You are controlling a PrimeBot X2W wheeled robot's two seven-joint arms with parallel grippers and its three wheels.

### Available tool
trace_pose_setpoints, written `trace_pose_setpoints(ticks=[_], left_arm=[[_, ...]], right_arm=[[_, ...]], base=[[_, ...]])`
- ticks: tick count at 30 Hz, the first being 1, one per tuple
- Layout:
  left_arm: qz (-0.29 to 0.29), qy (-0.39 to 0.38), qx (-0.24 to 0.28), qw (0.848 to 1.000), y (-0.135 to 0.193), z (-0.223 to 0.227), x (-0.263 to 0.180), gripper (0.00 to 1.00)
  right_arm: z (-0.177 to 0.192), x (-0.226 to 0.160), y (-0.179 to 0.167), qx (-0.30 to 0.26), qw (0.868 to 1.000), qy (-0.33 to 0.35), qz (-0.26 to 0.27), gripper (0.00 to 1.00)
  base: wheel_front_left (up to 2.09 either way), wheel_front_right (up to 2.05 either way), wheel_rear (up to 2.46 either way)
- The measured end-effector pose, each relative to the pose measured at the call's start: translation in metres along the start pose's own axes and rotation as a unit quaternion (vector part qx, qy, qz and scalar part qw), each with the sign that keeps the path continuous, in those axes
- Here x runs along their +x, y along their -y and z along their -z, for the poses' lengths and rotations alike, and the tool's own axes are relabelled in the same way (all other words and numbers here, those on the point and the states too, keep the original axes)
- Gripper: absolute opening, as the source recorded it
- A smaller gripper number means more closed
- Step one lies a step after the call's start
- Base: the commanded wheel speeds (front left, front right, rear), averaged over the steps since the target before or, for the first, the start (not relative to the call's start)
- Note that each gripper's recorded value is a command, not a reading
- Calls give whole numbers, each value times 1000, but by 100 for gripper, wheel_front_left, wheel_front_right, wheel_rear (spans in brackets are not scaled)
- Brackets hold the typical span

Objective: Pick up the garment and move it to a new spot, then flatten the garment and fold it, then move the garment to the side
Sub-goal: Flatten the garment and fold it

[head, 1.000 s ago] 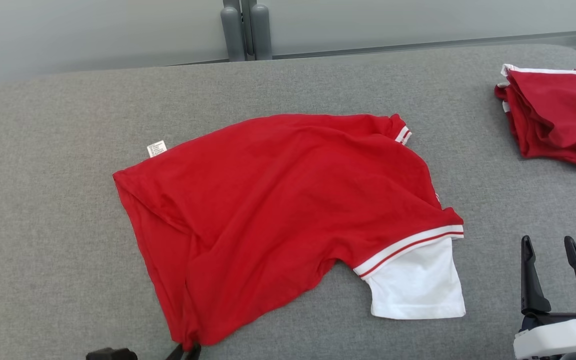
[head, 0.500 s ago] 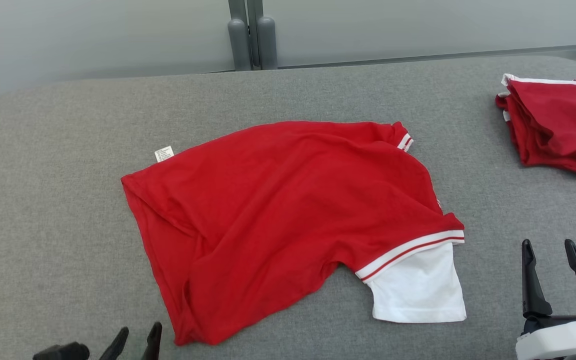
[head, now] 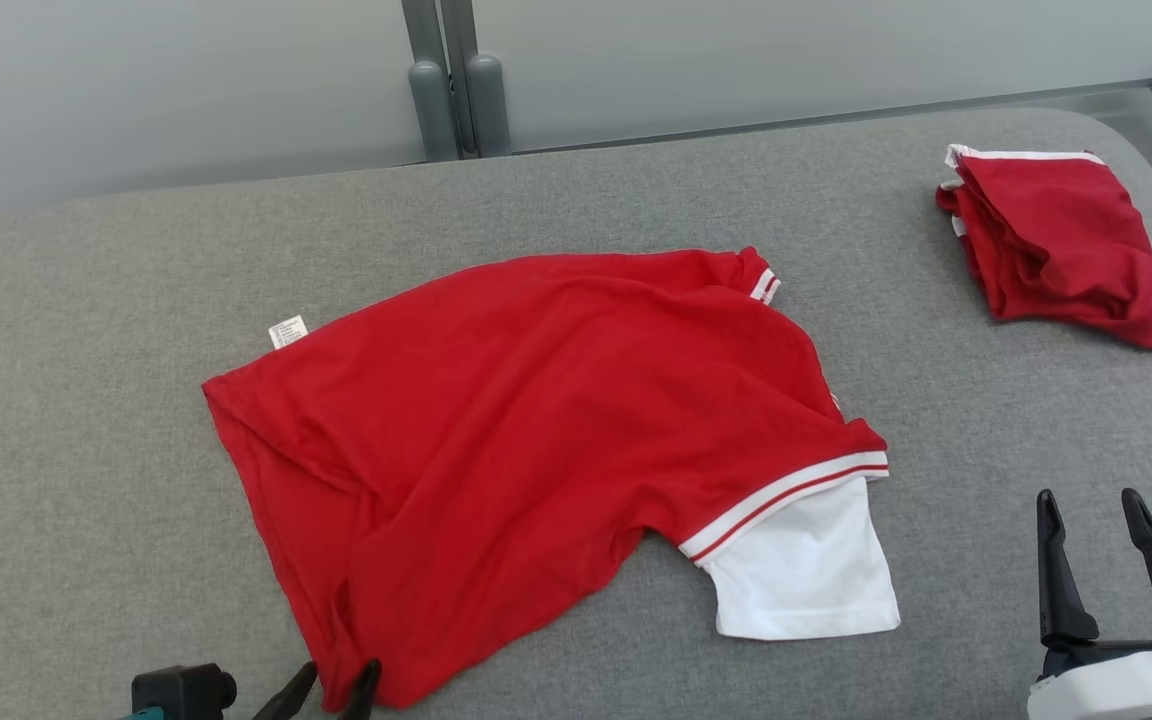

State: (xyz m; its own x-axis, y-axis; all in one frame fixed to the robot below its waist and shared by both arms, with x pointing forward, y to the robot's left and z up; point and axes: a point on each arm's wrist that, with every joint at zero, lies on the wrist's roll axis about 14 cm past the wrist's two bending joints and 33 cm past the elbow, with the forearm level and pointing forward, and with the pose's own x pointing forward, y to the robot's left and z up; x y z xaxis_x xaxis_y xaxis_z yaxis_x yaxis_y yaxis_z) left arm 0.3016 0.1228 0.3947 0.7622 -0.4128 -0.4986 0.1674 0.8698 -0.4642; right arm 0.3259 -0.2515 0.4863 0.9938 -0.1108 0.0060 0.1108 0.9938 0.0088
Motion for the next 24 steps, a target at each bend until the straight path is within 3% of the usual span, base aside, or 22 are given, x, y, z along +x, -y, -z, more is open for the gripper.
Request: trace_pose_setpoints(ticks=[1, 2, 3, 4, 5, 19, 24], left_arm=[[3, 2, -3, 1000, 1, 0, 1, 67], [5, 1, -10, 1000, 2, 1, 3, 46], [8, -2, -11, 1000, 3, 3, 4, 31], [10, -5, -12, 1000, 3, 5, 4, 6], [10, -10, -15, 1000, 3, 7, 6, 0], [44, 37, -40, 998, 24, -27, -20, 0], [42, 24, -59, 997, 34, -17, -36, 0]], right_arm=[[1, -1, 1, 0, 1000, -2, 2, 100], [2, -1, 0, 1, 1000, -3, 3, 100], [3, -1, 0, 3, 1000, -4, 3, 100], [3, -1, 0, 3, 1000, -5, 3, 100], [4, 0, 0, 3, 1000, -7, 4, 100], [5, 9, -5, 3, 1000, -6, -5, 100], [6, 14, -14, 7, 1000, -7, -17, 100]], base=[[0, 0, 0], [0, 0, 0], [0, 0, 0], [0, 0, 0], [0, 0, 0], [0, 0, 0], [0, 0, 0]])
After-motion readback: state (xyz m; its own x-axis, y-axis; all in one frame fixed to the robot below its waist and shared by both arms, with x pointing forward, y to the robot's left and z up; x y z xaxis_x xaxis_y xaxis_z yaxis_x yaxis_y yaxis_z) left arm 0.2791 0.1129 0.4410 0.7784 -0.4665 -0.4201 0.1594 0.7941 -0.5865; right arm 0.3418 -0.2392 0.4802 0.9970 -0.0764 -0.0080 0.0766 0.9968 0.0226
